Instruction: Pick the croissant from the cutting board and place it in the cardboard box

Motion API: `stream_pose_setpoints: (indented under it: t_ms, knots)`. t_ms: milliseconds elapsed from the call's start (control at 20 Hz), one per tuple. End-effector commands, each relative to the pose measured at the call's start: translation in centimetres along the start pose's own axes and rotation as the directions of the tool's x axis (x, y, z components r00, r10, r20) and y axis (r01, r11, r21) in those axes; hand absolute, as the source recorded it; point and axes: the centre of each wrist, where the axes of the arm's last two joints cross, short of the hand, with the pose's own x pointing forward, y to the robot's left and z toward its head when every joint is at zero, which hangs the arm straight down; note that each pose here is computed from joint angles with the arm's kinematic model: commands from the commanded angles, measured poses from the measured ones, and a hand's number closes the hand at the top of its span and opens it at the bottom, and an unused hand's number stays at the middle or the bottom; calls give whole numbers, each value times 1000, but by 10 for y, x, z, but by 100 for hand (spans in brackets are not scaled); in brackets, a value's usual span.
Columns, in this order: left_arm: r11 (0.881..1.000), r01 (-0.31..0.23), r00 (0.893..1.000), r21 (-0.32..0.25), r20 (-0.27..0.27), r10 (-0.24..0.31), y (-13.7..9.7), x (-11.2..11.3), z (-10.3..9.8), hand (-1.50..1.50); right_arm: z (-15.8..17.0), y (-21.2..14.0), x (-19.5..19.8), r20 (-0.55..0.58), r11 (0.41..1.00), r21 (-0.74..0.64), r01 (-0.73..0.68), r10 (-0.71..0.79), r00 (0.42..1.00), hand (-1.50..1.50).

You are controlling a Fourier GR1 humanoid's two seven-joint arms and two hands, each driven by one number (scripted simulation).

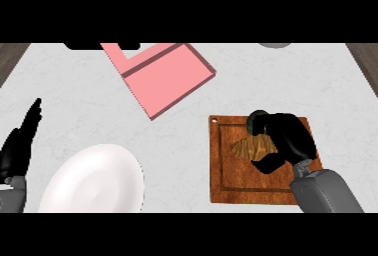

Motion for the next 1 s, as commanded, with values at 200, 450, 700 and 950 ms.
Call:
stream_pose_setpoints:
  t_ms: [200,450,700,950]
  knots:
    - [1000,-5,1000,2,11,5,20,0,0,0,-30,-33,-14,-159,972,-235,-26,-12,987,150]
    - [1000,21,1000,15,-1,-20,3,-4,-4,0,-28,-91,14,-1,881,-474,-14,15,1000,150]
    - [1000,-15,1000,-3,-10,15,-6,6,-16,0,-49,-99,63,119,877,-477,62,-6,993,150]
    - [1000,-5,1000,4,4,5,10,0,-9,0,-69,-123,91,199,881,-433,189,-111,974,150]
